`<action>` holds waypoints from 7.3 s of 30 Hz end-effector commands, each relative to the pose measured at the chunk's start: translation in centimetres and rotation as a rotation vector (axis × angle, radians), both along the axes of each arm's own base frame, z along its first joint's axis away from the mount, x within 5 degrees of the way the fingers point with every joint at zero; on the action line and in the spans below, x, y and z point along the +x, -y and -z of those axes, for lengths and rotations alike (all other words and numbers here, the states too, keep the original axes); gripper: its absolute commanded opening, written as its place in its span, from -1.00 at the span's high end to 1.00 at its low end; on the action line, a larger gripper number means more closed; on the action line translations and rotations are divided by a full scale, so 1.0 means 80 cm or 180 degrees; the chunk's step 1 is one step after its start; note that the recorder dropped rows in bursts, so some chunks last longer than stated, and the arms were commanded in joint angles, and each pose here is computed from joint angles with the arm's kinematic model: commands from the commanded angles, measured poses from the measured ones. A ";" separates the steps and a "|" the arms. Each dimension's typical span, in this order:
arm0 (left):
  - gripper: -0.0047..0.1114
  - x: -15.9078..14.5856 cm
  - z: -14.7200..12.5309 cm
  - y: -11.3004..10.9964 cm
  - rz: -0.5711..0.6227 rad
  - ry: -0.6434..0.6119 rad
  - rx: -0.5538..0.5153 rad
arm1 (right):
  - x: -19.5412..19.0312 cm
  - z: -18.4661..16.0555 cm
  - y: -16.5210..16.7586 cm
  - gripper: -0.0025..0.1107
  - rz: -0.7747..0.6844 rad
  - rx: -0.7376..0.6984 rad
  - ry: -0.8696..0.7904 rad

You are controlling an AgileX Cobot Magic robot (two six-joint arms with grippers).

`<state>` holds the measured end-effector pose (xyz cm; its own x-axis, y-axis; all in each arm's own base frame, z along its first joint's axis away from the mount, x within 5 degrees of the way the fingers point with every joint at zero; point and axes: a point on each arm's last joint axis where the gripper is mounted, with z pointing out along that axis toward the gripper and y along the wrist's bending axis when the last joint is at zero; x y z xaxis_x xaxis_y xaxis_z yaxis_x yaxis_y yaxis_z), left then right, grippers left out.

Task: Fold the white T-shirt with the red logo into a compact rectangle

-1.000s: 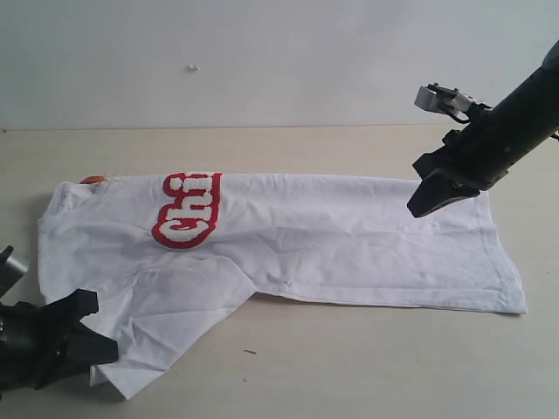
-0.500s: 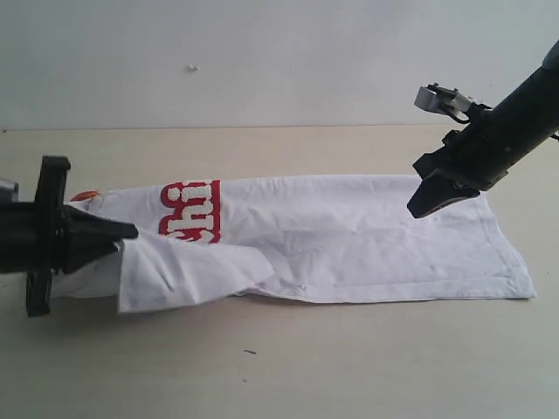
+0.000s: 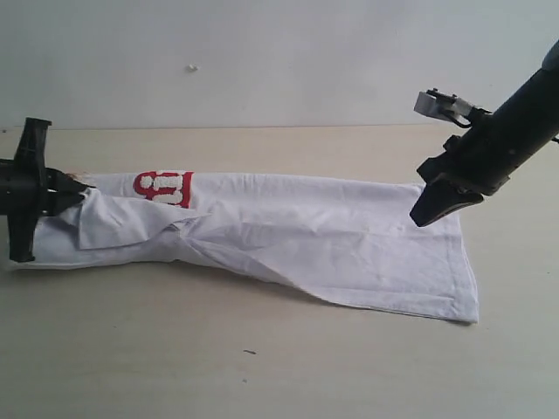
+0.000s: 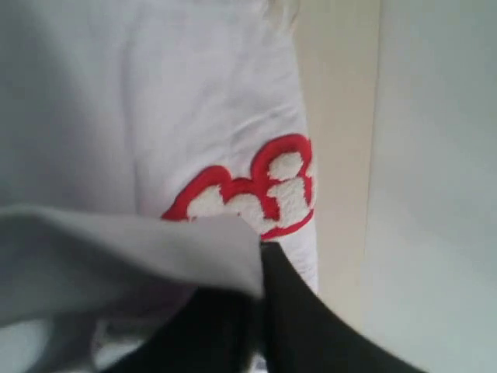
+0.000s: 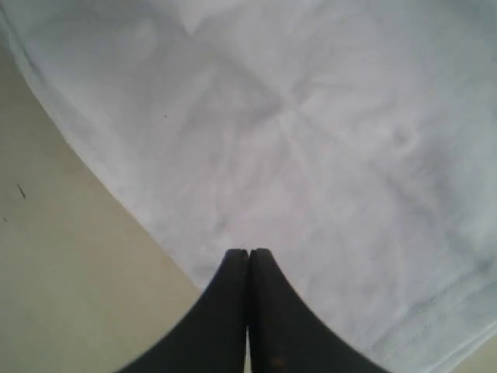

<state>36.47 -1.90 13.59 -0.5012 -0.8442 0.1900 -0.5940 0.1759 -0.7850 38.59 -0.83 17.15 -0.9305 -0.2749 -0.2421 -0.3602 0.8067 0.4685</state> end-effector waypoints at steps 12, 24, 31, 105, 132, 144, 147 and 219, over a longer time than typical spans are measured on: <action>0.51 0.017 0.019 0.011 0.0136 -0.0051 -0.0191 | 0.012 0.060 -0.033 0.96 -0.0378 -0.0416 -0.0023; 0.51 0.036 0.018 -0.021 -0.0397 -0.0076 0.0347 | 0.013 0.132 -0.037 0.96 -0.0255 -0.0757 -0.0391; 0.51 0.063 -0.013 -0.065 -0.0621 0.0258 0.0386 | 0.012 0.132 -0.037 0.96 -0.0236 -0.0753 -0.0412; 0.92 0.029 -0.011 0.101 0.3660 0.0373 0.1905 | 0.007 0.129 -0.043 0.96 -0.0203 -0.0591 -0.0603; 0.92 0.076 0.013 0.126 0.2777 0.0953 0.2624 | 0.004 0.129 -0.044 0.96 -0.0231 -0.0553 -0.0679; 0.92 0.102 -0.013 0.119 0.2933 0.1407 0.3371 | 0.003 0.128 -0.045 0.96 -0.0219 -0.0520 -0.0698; 0.92 0.100 -0.037 0.114 0.3111 0.1565 0.3690 | 0.003 0.128 -0.045 0.96 -0.0223 -0.0517 -0.0706; -0.38 0.075 -0.019 -0.115 0.2359 0.0193 0.2809 | 0.015 0.015 -0.042 0.96 -0.0113 -0.0603 0.0308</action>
<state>42.60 7.49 15.84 -0.9069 -0.1596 -0.3899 -0.0784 0.9732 -0.2161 39.92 2.68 15.17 -0.9047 -0.3446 -0.2506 -0.4096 0.8653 0.2889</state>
